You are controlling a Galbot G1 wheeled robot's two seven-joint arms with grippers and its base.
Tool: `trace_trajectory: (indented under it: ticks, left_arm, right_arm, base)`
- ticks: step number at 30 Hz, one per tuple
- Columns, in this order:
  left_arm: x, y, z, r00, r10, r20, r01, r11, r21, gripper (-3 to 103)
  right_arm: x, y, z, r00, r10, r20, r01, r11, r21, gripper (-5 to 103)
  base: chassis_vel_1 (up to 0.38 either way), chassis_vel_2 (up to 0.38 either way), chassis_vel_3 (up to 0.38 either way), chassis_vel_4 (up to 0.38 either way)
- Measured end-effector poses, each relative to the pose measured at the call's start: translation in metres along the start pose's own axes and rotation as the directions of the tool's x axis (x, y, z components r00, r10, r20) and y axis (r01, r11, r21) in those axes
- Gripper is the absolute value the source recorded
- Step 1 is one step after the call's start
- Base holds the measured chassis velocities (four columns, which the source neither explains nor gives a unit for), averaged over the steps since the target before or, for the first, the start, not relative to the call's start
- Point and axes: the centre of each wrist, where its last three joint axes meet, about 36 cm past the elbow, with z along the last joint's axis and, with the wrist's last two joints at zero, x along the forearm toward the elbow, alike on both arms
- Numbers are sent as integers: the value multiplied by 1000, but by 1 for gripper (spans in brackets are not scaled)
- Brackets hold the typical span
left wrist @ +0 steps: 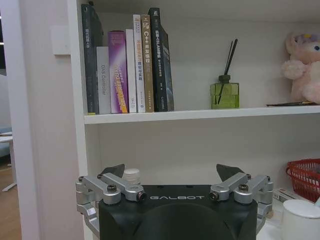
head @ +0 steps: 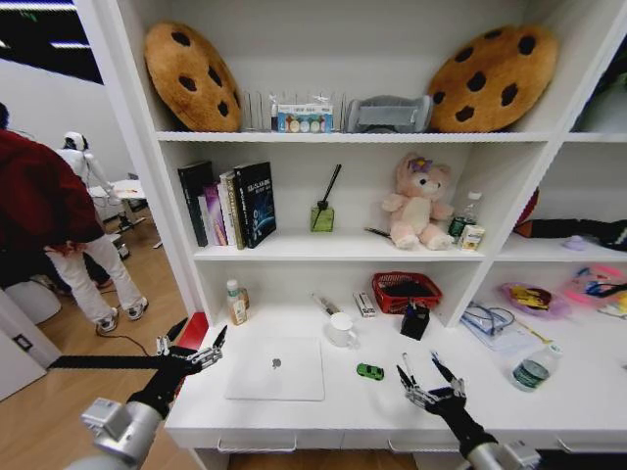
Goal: Organize the objects on the table.
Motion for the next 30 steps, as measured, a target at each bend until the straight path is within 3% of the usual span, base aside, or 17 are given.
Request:
trace_trajectory:
  ticks: [4, 6, 7, 9, 11, 12, 13, 18, 26, 30]
  left_arm:
    - [0, 0, 0, 1000, 0, -1, 0, 1000, -1, 100]
    - [0, 0, 0, 1000, 0, -2, 0, 1000, -1, 100]
    - [0, 0, 0, 1000, 0, -2, 0, 1000, -1, 100]
    - [0, 0, 0, 1000, -1, -2, 1, 1000, -1, 100]
    - [0, 0, 0, 1000, -1, -3, 1, 1000, -1, 100]
    - [0, 0, 0, 1000, -1, -3, 1, 1000, -1, 100]
    - [0, 0, 0, 1000, -1, -3, 1, 1000, -1, 100]
    - [0, 0, 0, 1000, -2, -3, 2, 1000, -1, 100]
    - [0, 0, 0, 1000, -2, -4, 2, 1000, -1, 100]
    - [0, 0, 0, 1000, -3, -4, 3, 1000, -1, 100]
  right_arm:
    - [-7, -11, -4, 998, -55, 9, 55, 998, -1, 100]
    - [-23, -37, -9, 983, -180, 23, 179, 983, 35, 100]
    - [-23, -37, -9, 983, -180, 23, 179, 983, 35, 100]
    - [-45, -72, -8, 945, -328, 17, 327, 944, 47, 100]
    - [-50, -81, -6, 936, -351, 15, 350, 936, 45, 100]
    - [-66, -106, 2, 915, -403, -2, 403, 914, 45, 100]
    - [-66, -106, 2, 915, -403, -2, 403, 914, 45, 100]
    - [-96, -154, 23, 875, -478, -79, 484, 872, 74, 100]
    - [-102, -159, 35, 832, -538, -134, 550, 831, 83, 100]
    - [-107, -158, 46, 813, -549, -193, 576, 806, 138, 100]
  base:
    - [0, 0, 0, 0]
    - [0, 0, 0, 0]
    - [0, 0, 0, 0]
    - [0, 0, 0, 0]
    - [0, 0, 0, 0]
    - [0, 0, 0, 0]
    - [0, 0, 0, 0]
    - [0, 0, 0, 0]
    - [0, 0, 0, 0]
    - [0, 0, 0, 0]
